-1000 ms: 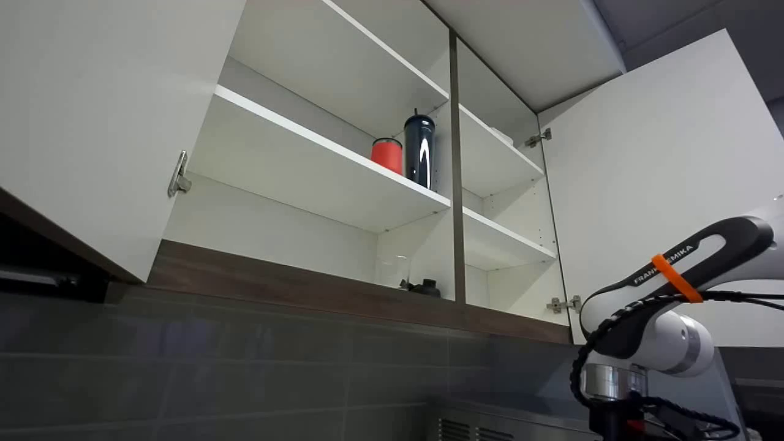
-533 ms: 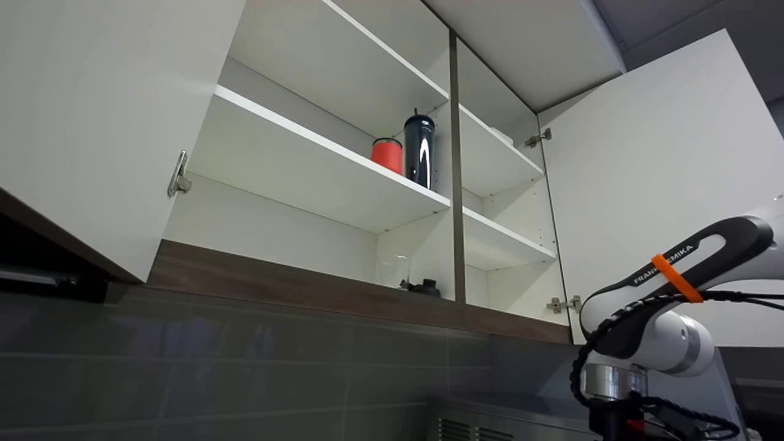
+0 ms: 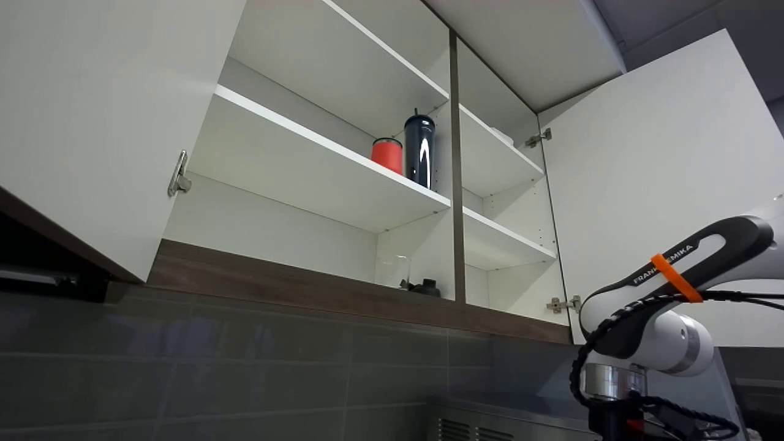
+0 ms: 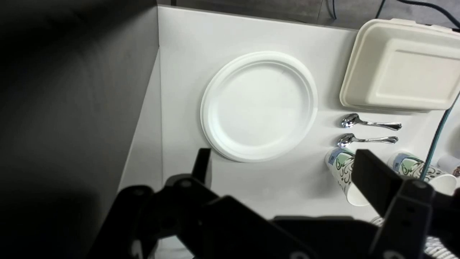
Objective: Put the plate inside the cupboard
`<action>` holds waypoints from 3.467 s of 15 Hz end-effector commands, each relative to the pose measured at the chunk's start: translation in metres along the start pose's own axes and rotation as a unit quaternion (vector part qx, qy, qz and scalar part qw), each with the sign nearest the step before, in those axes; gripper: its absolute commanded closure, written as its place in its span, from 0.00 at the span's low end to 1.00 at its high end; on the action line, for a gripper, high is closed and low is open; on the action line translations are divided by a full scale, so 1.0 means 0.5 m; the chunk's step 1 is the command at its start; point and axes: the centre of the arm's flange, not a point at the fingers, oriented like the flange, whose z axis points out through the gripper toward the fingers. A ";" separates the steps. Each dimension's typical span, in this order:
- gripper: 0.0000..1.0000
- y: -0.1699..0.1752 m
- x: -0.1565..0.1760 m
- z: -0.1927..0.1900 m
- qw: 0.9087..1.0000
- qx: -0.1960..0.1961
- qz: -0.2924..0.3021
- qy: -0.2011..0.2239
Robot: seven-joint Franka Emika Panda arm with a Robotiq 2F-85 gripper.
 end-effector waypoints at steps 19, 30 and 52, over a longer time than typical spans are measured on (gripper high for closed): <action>0.00 -0.259 0.018 0.223 0.995 -0.074 -0.037 -0.059; 0.00 -0.265 0.015 0.233 0.994 -0.072 -0.050 -0.069; 0.00 -0.090 -0.030 0.524 0.983 0.024 0.160 -0.084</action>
